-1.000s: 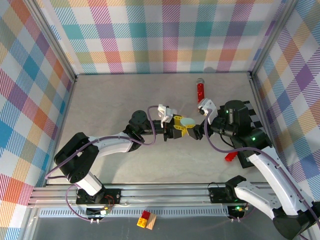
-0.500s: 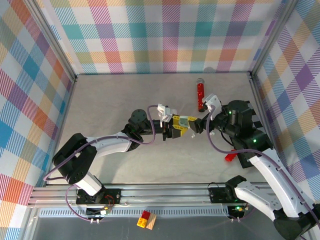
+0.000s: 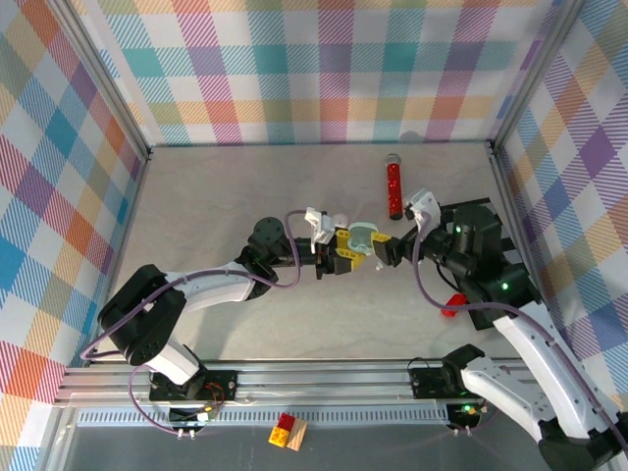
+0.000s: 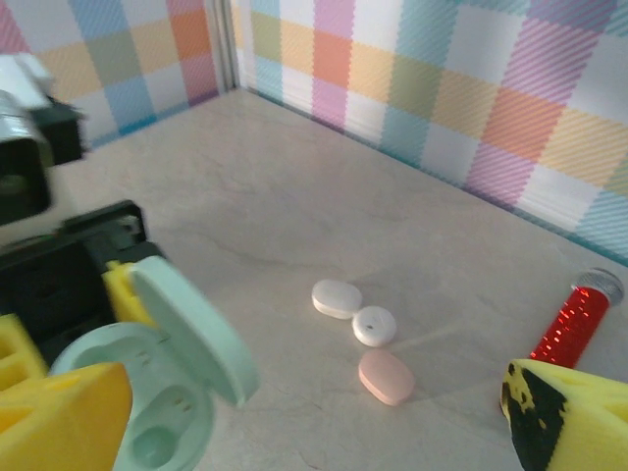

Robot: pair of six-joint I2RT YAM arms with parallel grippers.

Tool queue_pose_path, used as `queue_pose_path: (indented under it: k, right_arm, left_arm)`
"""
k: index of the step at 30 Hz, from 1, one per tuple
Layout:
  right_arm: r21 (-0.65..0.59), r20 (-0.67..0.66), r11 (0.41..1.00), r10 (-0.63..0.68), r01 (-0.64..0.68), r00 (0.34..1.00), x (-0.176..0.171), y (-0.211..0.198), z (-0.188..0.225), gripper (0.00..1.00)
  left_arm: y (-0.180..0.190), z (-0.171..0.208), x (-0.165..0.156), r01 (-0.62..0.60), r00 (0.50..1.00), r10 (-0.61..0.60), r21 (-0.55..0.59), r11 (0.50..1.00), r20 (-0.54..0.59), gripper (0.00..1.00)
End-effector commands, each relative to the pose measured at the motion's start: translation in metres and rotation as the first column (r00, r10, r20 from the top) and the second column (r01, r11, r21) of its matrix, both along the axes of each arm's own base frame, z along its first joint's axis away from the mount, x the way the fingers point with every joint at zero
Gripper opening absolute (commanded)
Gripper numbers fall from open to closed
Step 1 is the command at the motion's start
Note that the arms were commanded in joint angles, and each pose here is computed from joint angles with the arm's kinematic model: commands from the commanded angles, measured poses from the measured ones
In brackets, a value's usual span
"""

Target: Insert the wireless bluetooth earbuds into the charging case

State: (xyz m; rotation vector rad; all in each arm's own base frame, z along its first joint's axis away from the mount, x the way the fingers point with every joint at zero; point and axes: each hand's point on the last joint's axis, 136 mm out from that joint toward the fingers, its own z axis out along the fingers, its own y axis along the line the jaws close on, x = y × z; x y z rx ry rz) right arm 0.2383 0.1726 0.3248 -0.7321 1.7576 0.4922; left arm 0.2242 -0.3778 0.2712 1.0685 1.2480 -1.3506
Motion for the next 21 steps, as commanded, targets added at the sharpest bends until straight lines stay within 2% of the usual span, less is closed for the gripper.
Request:
queue_pose_path:
  k: [1, 6, 8, 11, 14, 16, 18, 21]
  right_arm:
    - [0.125, 0.024, 0.992, 0.023, -0.025, 0.999, -0.015, 0.0, 0.019, 0.97]
    - [0.223, -0.098, 0.967, -0.104, 0.124, 0.99, -0.005, -0.019, 0.0, 0.96]
    - [0.288, -0.16, 0.94, -0.14, 0.182, 0.977, 0.001, -0.027, -0.011, 0.96]
    - [0.394, -0.292, 0.869, -0.191, 0.3, 0.937, 0.018, -0.041, -0.036, 0.94]
    - [0.446, -0.48, 0.784, -0.198, 0.432, 0.855, 0.037, -0.053, -0.076, 0.91]
    - [0.416, -0.585, 0.755, -0.205, 0.507, 0.785, 0.047, -0.057, -0.107, 0.88]
    - [0.352, -0.662, 0.761, -0.209, 0.545, 0.72, 0.053, -0.056, -0.135, 0.85]
    - [0.268, -0.76, 0.778, -0.191, 0.569, 0.621, 0.059, -0.049, -0.171, 0.75]
  left_arm:
    - [0.015, 0.014, 0.007, -0.039, 0.998, 0.042, -0.056, 0.998, 0.054, 0.29]
    - [0.031, 0.011, 0.017, -0.092, 0.995, 0.095, -0.059, 0.994, 0.04, 0.29]
    - [0.036, 0.011, 0.02, -0.111, 0.993, 0.113, -0.059, 0.992, 0.038, 0.29]
    - [0.044, 0.008, 0.022, -0.139, 0.989, 0.141, -0.051, 0.989, 0.038, 0.29]
    - [0.046, 0.004, 0.022, -0.154, 0.987, 0.156, -0.036, 0.987, 0.04, 0.29]
    - [0.047, 0.004, 0.022, -0.16, 0.986, 0.162, -0.037, 0.986, 0.041, 0.29]
    - [0.048, 0.004, 0.021, -0.163, 0.985, 0.165, -0.039, 0.986, 0.045, 0.29]
    - [0.049, 0.003, 0.021, -0.168, 0.984, 0.17, -0.037, 0.985, 0.05, 0.29]
